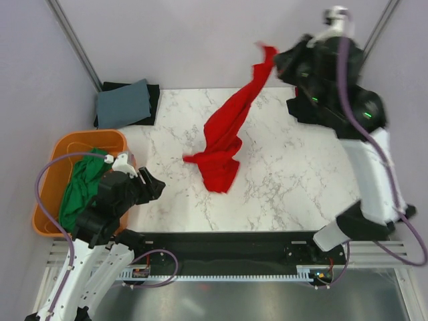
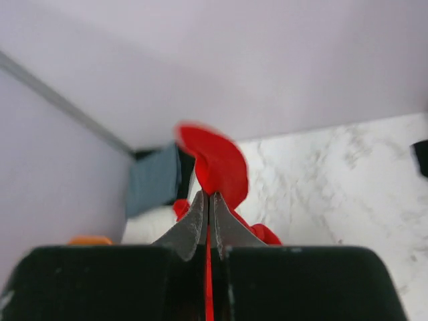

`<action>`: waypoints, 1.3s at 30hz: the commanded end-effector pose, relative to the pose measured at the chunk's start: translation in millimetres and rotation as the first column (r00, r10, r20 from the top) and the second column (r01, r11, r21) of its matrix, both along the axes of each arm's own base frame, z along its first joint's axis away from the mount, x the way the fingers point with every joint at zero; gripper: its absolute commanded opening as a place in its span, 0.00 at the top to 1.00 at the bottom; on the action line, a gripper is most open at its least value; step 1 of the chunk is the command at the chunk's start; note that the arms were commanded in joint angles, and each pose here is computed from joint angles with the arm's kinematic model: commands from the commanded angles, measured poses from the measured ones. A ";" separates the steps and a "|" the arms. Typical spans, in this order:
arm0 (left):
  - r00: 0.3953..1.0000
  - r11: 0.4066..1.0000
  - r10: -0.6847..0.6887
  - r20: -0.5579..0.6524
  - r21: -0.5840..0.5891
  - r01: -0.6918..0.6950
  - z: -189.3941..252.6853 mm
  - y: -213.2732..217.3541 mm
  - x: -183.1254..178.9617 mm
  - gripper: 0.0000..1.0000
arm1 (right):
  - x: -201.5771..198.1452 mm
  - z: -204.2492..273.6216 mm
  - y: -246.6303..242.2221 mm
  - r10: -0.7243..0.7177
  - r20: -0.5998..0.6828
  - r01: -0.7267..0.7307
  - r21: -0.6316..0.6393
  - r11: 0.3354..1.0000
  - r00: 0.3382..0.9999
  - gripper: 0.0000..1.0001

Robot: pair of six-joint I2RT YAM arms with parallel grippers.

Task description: Fold and stack the t-shirts

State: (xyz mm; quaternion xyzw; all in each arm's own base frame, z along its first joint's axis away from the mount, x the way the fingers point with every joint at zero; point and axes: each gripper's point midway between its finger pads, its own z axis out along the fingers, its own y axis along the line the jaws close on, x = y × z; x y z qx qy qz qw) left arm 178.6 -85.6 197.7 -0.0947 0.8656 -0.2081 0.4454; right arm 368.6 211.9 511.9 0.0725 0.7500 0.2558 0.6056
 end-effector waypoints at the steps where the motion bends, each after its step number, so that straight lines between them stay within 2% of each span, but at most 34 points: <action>1: 0.999 0.999 0.029 0.027 -0.026 -0.029 7.6 -0.1 6.3 0.38 | -43.7 7.1 -81.1 -0.247 0.011 0.247 -0.016 0.969 0.969 1.00; 3: 0.999 0.999 0.030 0.023 -0.025 -0.029 6.4 -0.3 6.5 0.38 | -50.8 -35.3 -98.8 -0.305 -0.066 0.298 -0.090 0.950 0.950 1.00; 4: 0.999 0.999 0.030 0.024 -0.025 -0.029 7.0 -0.3 6.6 0.38 | -67.4 -38.6 -110.4 -0.320 -0.073 0.317 -0.053 0.947 0.944 1.00; 5: 0.999 0.999 0.031 0.018 -0.023 -0.031 5.6 -0.1 7.0 0.38 | -66.6 -87.5 -107.8 -0.325 -0.156 0.307 -0.128 0.943 0.933 1.00; 7: 1.000 0.999 0.029 0.011 -0.021 -0.028 4.5 -0.8 7.2 0.38 | -83.4 -123.6 -116.1 -0.334 -0.216 0.311 -0.135 0.941 0.917 1.00; 8: 0.999 0.999 0.030 0.011 -0.021 -0.030 4.5 -0.7 7.7 0.38 | -88.3 -176.2 -112.9 -0.338 -0.314 0.297 -0.173 0.939 0.887 1.00; 10: 1.000 0.999 0.026 0.004 -0.017 -0.026 3.1 -1.3 7.8 0.38 | -104.4 -207.1 -114.3 -0.320 -0.365 0.281 -0.157 0.947 0.874 1.00; 11: 1.000 1.000 0.025 0.002 -0.018 -0.025 2.8 -1.7 8.1 0.38 | -112.4 -243.1 -110.5 -0.303 -0.429 0.252 -0.173 0.952 0.851 1.00; 14: 1.000 1.000 0.020 -0.020 -0.008 -0.020 0.0 -3.6 11.3 0.38 | -123.9 -275.0 -109.3 -0.278 -0.472 0.225 -0.167 0.960 0.836 1.00; 19: 0.996 0.999 -0.023 -0.087 -0.030 0.020 -12.1 -23.2 31.7 0.37 | -136.5 -303.1 -107.2 -0.247 -0.516 0.190 -0.161 0.968 0.820 1.00; 23: 0.986 0.999 -0.040 -0.160 -0.028 0.036 -29.8 -46.9 69.8 0.37 | -145.3 -333.5 -103.9 -0.223 -0.558 0.154 -0.167 0.974 0.799 1.00; 26: 0.988 0.998 -0.062 -0.142 -0.036 0.058 -28.4 -65.9 99.6 0.37 | -147.8 -350.1 -97.7 -0.186 -0.571 0.126 -0.142 0.982 0.800 1.00; 28: 0.974 0.995 -0.095 -0.205 -0.047 0.087 -51.7 -81.6 116.4 0.36 | -149.2 -358.6 -94.8 -0.169 -0.579 0.112 -0.134 0.985 0.797 1.00; 30: 0.975 0.984 -0.157 -0.159 -0.105 0.141 -53.9 -103.4 138.3 0.34 | -150.8 -368.6 -90.6 -0.148 -0.590 0.090 -0.127 0.988 0.793 1.00; 31: 0.966 0.984 -0.158 -0.204 -0.112 0.138 -75.9 -110.3 147.9 0.33 | -151.2 -372.5 -88.8 -0.135 -0.593 0.074 -0.126 0.989 0.794 1.00; 34: 0.966 0.986 -0.140 -0.219 -0.121 0.116 -97.9 -120.8 175.7 0.33 | -151.2 -377.8 -85.2 -0.120 -0.604 0.049 -0.132 0.990 0.788 1.00; 39: 0.973 0.990 -0.033 -0.227 -0.142 0.000 -114.8 -117.7 216.2 0.33 | -150.3 -382.9 -77.0 -0.072 -0.607 -0.007 -0.127 0.992 0.791 1.00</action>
